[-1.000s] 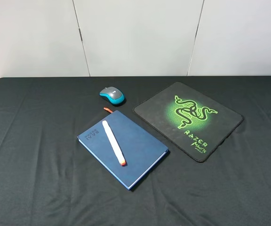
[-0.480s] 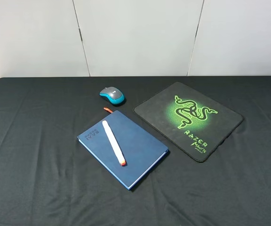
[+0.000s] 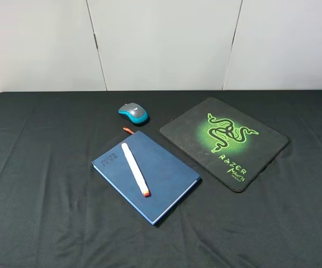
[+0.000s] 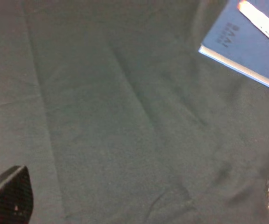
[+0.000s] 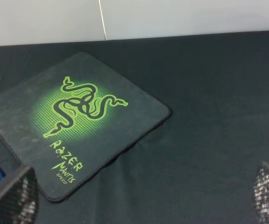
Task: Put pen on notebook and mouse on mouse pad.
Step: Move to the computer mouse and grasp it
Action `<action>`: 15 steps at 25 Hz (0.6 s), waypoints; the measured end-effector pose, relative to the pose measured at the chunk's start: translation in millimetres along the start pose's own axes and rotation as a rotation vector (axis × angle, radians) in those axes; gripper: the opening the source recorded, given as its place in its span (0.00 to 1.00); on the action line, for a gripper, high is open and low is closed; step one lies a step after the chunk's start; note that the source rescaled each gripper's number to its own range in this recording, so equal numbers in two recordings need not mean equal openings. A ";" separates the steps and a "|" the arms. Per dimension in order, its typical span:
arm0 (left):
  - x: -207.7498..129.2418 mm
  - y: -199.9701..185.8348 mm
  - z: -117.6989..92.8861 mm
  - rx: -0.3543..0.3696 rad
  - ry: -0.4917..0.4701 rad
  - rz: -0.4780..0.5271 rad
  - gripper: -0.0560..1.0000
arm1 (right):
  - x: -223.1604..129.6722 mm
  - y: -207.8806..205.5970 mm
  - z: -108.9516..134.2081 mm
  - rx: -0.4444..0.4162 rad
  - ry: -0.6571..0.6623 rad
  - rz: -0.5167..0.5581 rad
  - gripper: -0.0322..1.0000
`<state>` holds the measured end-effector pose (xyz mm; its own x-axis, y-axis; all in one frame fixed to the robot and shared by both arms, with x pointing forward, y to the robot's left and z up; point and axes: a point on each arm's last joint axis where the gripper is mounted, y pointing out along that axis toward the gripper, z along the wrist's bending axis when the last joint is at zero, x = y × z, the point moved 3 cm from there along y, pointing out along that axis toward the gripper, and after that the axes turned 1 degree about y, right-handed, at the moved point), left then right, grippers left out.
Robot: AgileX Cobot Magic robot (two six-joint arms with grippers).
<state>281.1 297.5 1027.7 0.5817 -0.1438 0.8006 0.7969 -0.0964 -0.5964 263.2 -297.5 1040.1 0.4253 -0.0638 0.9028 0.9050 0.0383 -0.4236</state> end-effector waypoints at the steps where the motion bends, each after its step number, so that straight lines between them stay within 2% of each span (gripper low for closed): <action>1: -0.4 -1.1 0.3 0.011 -0.005 -0.007 1.00 | 0.0 0.0 0.0 0.000 0.000 0.000 1.00; 9: -6.9 -17.3 -0.3 0.098 -0.043 -0.131 1.00 | 0.0 0.0 0.0 0.000 0.000 0.000 1.00; 15: -7.5 -18.4 -0.2 0.108 -0.044 -0.139 1.00 | 0.0 0.0 0.0 0.000 0.000 0.000 1.00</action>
<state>262.1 300.2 1032.6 0.4698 -0.0927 0.8779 0.8815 -0.0053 -0.4722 263.2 -297.5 1040.1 0.4253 -0.0638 0.9028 0.9050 0.0383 -0.4236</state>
